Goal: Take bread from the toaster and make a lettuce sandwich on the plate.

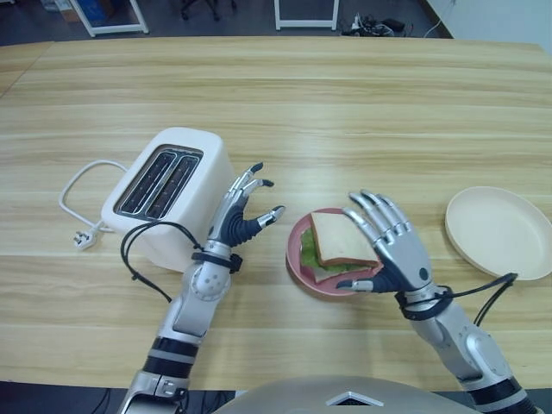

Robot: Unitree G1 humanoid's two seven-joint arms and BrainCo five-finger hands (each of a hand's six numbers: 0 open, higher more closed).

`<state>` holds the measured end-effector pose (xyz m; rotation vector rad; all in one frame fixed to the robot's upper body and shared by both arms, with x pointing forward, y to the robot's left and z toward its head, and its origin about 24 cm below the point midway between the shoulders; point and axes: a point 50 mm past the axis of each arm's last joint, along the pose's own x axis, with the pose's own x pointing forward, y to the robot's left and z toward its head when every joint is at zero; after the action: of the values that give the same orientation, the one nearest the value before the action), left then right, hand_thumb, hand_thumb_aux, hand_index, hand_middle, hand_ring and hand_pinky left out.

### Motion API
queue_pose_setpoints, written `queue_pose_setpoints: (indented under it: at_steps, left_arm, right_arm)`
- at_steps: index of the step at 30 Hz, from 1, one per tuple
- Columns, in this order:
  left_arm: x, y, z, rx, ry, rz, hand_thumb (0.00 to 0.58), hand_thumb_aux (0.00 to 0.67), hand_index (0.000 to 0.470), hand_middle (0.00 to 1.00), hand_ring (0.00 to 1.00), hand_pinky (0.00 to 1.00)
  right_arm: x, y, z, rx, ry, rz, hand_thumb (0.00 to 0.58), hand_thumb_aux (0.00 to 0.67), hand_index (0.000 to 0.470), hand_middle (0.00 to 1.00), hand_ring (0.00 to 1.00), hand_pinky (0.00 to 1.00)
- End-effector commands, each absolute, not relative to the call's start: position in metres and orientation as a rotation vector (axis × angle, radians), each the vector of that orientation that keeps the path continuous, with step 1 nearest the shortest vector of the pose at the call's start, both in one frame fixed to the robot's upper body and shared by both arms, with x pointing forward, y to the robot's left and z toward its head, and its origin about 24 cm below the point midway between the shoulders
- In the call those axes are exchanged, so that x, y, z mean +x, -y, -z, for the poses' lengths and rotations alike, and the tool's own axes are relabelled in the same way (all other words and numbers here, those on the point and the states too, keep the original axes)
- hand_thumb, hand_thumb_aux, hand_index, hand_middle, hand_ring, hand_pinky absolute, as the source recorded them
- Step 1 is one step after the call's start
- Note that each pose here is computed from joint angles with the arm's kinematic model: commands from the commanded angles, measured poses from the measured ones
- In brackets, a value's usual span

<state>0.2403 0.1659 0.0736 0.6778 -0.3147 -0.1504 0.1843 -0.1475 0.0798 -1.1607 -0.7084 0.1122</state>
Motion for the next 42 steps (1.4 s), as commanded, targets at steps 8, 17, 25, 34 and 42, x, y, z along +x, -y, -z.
queue_pose_setpoints:
  at_steps: [8, 17, 25, 34, 42]
  left_arm:
    - [0.179, -0.193, -0.045, 0.822, -0.2, 0.446, 0.58, 0.67, 0.47, 1.0, 1.0, 1.0]
    - [0.161, -0.161, -0.009, 0.851, -0.358, 0.692, 0.58, 0.67, 0.47, 1.0, 1.0, 1.0]
    - [0.172, -0.131, 0.015, 0.862, -0.354, 0.745, 0.58, 0.67, 0.47, 1.0, 1.0, 1.0]
    - [0.225, -0.102, 0.032, 0.89, -0.297, 0.681, 0.58, 0.67, 0.47, 1.0, 1.0, 1.0]
    - [0.284, -0.099, 0.027, 0.929, -0.258, 0.55, 0.58, 0.67, 0.47, 1.0, 1.0, 1.0]
  right_arm:
    - [0.163, 0.231, -0.055, -1.283, 0.234, 0.016, 0.58, 0.67, 0.47, 1.0, 1.0, 1.0]
    - [0.144, 0.196, -0.01, -1.315, 0.103, -0.339, 0.58, 0.67, 0.47, 1.0, 1.0, 1.0]
    - [0.163, 0.171, 0.005, -1.323, 0.156, -0.425, 0.58, 0.67, 0.47, 1.0, 1.0, 1.0]
    - [0.241, 0.15, 0.011, -1.307, 0.224, -0.33, 0.58, 0.67, 0.47, 1.0, 1.0, 1.0]
    - [0.31, 0.156, 0.003, -1.358, 0.247, -0.211, 0.58, 0.67, 0.47, 1.0, 1.0, 1.0]
